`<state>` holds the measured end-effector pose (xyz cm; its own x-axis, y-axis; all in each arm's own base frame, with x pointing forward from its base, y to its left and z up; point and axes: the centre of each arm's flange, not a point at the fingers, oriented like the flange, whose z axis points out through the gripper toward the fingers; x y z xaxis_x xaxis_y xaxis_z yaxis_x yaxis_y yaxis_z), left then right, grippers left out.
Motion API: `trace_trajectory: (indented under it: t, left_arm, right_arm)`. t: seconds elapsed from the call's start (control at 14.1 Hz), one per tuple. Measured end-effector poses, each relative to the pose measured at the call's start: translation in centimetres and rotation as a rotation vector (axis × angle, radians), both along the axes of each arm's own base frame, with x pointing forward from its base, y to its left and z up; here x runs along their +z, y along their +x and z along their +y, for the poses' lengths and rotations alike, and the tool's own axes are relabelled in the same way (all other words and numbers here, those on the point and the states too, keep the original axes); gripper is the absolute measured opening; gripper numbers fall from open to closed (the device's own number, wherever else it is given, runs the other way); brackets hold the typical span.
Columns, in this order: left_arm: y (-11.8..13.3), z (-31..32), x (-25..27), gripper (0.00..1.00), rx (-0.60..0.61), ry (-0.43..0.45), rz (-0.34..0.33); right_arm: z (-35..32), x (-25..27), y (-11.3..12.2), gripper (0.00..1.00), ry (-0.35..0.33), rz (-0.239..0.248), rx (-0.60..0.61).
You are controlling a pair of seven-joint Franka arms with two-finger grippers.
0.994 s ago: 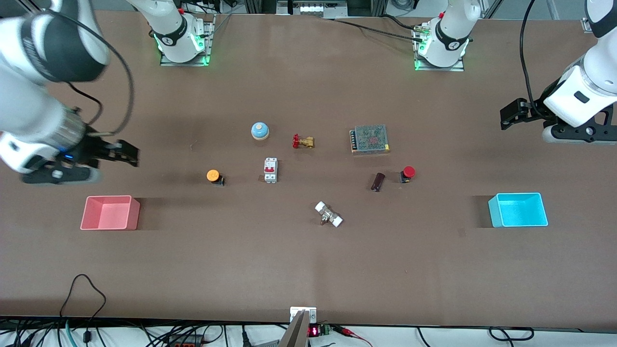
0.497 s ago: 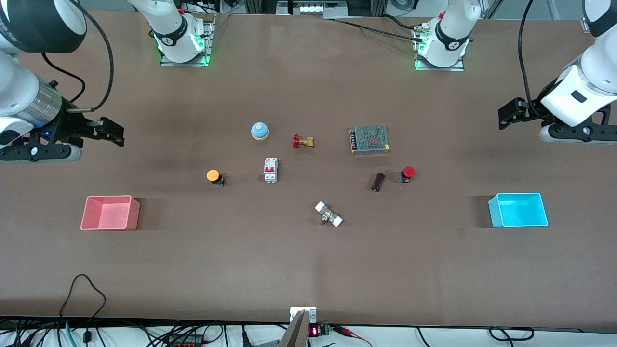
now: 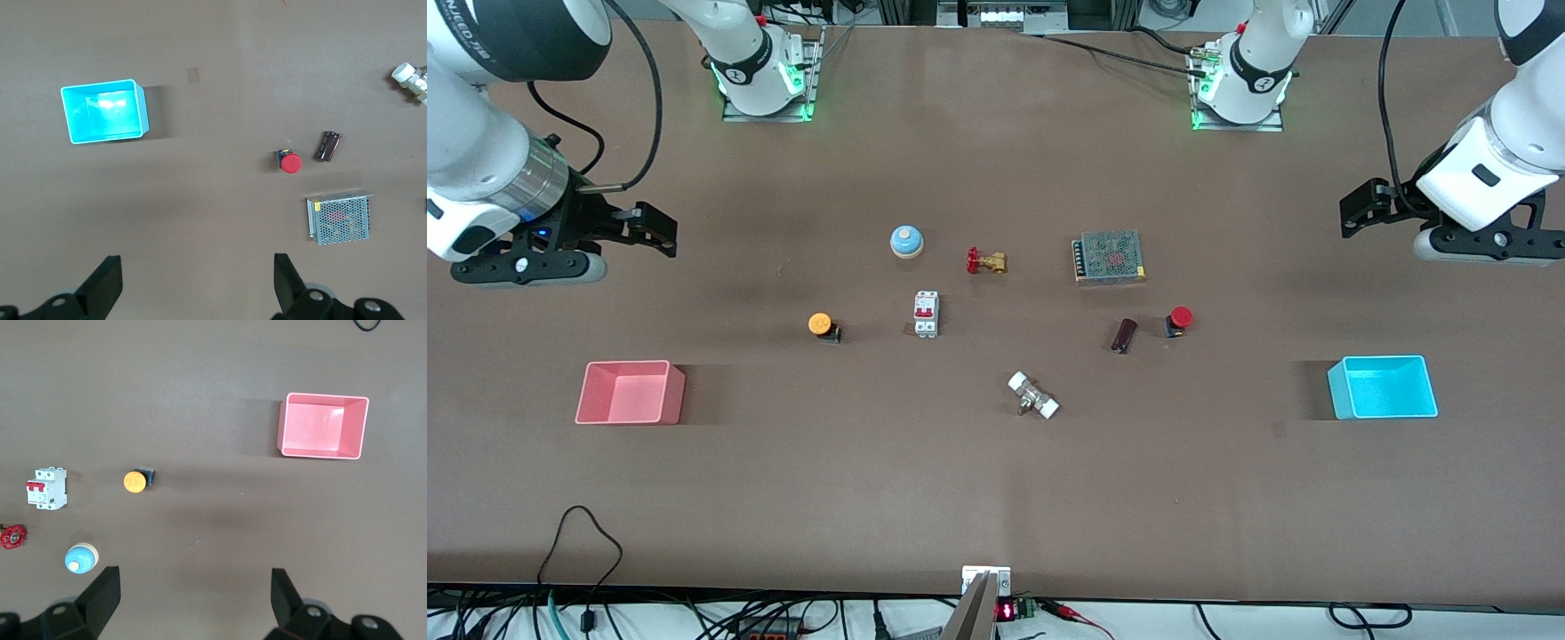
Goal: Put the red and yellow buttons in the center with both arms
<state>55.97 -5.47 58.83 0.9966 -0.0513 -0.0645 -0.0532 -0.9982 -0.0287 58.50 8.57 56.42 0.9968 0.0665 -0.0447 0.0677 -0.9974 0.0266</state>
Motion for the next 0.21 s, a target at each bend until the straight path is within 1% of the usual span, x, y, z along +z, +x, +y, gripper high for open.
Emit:
trace_trajectory:
  t: [0.21]
  left_arm:
    - [0.00, -0.03, 0.00, 1.00, 0.000, 0.000, 0.000]
  right_arm:
    - [-0.27, -0.02, 0.04, 1.00, -0.001, 0.000, -0.005]
